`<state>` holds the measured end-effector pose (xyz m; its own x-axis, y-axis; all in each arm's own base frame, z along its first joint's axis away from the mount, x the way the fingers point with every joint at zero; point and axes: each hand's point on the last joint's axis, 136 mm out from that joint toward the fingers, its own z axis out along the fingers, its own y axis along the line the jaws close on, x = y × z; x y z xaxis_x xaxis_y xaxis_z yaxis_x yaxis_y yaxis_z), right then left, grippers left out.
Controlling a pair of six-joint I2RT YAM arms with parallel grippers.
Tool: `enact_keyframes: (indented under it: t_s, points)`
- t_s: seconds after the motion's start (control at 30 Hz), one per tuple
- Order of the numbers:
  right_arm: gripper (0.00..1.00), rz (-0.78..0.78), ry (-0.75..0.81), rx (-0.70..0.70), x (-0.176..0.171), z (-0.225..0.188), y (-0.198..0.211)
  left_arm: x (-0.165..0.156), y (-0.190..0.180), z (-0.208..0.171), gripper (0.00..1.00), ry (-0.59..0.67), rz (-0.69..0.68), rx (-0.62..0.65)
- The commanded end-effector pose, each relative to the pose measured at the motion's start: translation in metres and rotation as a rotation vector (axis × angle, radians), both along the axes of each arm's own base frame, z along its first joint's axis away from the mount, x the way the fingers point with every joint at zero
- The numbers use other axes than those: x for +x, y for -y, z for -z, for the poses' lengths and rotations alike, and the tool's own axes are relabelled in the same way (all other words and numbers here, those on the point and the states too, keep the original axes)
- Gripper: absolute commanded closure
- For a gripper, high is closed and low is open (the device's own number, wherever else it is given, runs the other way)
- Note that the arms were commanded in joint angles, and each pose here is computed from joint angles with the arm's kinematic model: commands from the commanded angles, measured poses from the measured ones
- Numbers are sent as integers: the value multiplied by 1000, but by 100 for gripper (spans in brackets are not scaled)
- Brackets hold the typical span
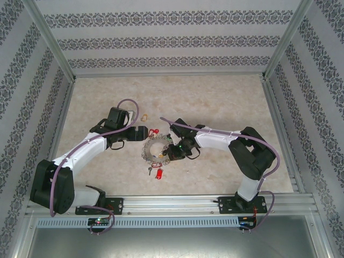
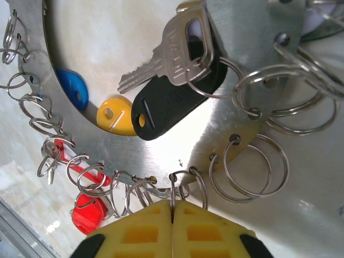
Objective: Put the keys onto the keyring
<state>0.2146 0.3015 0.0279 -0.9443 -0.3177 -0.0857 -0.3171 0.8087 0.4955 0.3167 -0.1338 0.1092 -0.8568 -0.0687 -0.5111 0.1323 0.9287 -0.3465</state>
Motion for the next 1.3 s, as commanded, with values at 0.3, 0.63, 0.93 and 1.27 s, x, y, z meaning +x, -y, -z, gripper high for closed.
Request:
enact_keyframes:
  t_s: [0.3,0.63,0.93,1.27]
  points:
    - [100,-382,627,274,8,-82,-18,-28,61,-100,6,484,485,-269]
    - [100,-641,1074,382,8,-134,-6,-87,93,-117,33,706,1028,-262]
    - [100,-677,1197,498,16,-172,-10,-101,126,-105,39,729,1209,-308]
    - [100,-703,1213,561,14,-185,-18,-81,130,-79,44,777,1218,-101]
